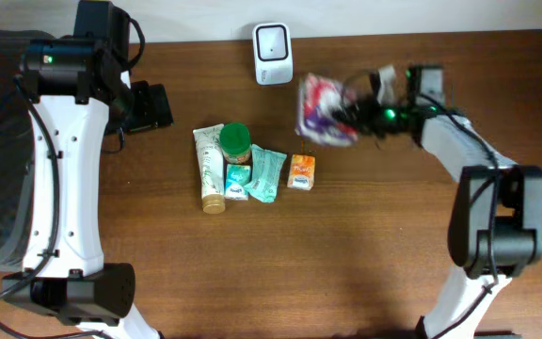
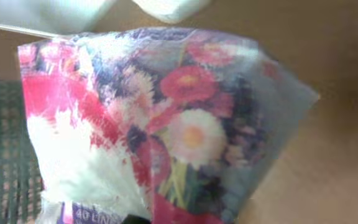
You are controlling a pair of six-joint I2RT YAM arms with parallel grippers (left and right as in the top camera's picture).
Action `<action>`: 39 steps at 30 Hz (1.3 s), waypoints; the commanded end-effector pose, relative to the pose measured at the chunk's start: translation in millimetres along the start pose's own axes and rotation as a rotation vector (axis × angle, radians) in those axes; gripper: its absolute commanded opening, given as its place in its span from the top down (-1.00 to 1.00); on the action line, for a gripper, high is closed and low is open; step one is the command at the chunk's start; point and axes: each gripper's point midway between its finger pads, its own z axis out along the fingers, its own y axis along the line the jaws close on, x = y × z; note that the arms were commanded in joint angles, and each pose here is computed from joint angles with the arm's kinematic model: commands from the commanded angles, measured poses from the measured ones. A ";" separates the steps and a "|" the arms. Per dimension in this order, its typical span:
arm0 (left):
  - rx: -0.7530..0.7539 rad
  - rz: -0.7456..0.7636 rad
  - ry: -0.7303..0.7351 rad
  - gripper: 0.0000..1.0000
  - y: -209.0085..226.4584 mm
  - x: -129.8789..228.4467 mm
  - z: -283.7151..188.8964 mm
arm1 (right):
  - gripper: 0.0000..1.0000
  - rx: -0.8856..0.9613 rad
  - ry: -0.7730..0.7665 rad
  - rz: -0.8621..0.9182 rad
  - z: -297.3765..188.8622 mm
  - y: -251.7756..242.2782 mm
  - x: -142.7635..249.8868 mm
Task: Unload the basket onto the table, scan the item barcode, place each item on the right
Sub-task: 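Carry the red-purple package right and set it at the table's right edge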
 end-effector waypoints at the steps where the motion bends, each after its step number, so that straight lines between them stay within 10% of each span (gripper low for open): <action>1: -0.005 -0.013 -0.011 -0.98 2.5 -0.7 -2.9 | 0.92 0.022 -0.285 -0.106 24.1 73.5 -67.8; 4: -0.005 -0.013 -0.011 -0.99 2.5 -0.6 -2.9 | 0.92 0.238 -0.594 -0.113 41.8 84.4 -90.4; 8: -0.005 -0.013 -0.011 -0.98 2.5 -0.7 -2.9 | 0.92 0.077 -0.733 -0.111 78.1 117.4 -105.5; 22: -0.005 -0.013 -0.011 -0.99 2.5 -0.6 -2.9 | 0.92 0.305 -0.631 -0.089 95.9 39.2 -164.0; 26: -0.005 -0.013 -0.011 -0.98 2.5 -0.7 -2.9 | 0.92 0.217 -0.593 -0.064 42.7 35.2 -189.7; 30: -0.005 -0.013 -0.011 -0.98 2.5 -0.6 -2.9 | 0.92 0.521 -0.648 0.214 -112.0 -57.9 -201.1; 37: -0.005 -0.014 -0.011 -0.98 2.6 -0.8 -2.9 | 0.89 0.934 -0.592 0.733 -342.6 -246.6 -90.0; 39: -0.005 -0.013 -0.011 -0.98 2.5 -0.7 -2.9 | 0.50 0.963 -0.602 0.787 -378.2 -268.1 -67.8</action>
